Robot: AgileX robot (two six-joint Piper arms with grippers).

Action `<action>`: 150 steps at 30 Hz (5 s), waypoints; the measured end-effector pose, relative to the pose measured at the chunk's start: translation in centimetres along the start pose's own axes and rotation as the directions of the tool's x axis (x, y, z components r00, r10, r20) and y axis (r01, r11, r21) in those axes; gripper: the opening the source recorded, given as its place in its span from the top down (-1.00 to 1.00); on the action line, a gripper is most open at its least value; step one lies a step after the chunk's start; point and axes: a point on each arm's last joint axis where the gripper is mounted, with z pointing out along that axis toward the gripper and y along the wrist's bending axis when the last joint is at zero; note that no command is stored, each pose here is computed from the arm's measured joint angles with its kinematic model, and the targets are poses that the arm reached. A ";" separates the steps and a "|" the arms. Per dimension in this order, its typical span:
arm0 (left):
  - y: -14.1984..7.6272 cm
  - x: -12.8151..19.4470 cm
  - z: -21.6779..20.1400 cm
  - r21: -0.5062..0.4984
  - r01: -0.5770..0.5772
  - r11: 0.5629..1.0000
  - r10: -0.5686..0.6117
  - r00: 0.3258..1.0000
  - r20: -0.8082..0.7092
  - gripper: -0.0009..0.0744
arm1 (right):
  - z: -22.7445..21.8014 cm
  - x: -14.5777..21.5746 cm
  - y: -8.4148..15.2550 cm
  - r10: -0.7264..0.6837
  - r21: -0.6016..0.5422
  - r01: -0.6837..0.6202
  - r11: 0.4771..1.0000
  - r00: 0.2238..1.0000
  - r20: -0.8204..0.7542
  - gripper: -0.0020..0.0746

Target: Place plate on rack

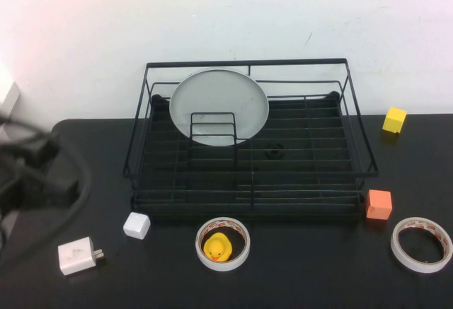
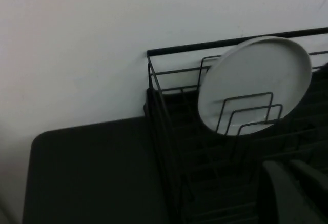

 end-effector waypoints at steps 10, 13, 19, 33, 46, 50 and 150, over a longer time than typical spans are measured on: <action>-1.3 0.5 -6.9 0.097 0.012 0.995 -0.032 0.976 0.215 0.98 | 0.0 0.0 0.1 0.009 -0.008 -0.009 1.000 1.000 0.004 0.95; -1.6 1.1 -8.8 0.113 0.010 0.994 -0.042 0.959 0.281 0.98 | 0.0 0.0 0.1 0.009 -0.008 -0.009 1.000 1.000 0.004 0.95; -2.7 1.9 -11.7 0.229 -0.002 0.973 -0.088 0.921 0.380 0.98 | 0.0 -0.1 0.1 0.033 -0.010 -0.033 0.999 0.999 0.015 0.95; -5.5 2.1 -14.8 0.468 -0.183 0.864 -0.066 0.882 0.467 0.98 | 0.0 -0.1 0.1 0.041 -0.012 -0.040 0.999 0.999 0.012 0.95; -5.1 2.0 -14.6 0.437 -0.165 0.884 -0.066 0.882 0.467 0.98 | 0.0 -0.1 0.1 0.041 -0.012 -0.040 0.999 0.999 0.012 0.95; -4.4 1.9 -14.2 0.368 -0.111 0.923 -0.078 0.883 0.462 0.98 | 0.0 -0.1 0.1 0.041 -0.012 -0.040 0.999 0.999 0.012 0.95; 0.2 15.9 -11.0 -0.108 0.247 0.963 -0.243 0.969 0.053 0.98 | 0.0 -0.1 0.1 0.043 -0.012 -0.042 0.999 0.999 0.012 0.95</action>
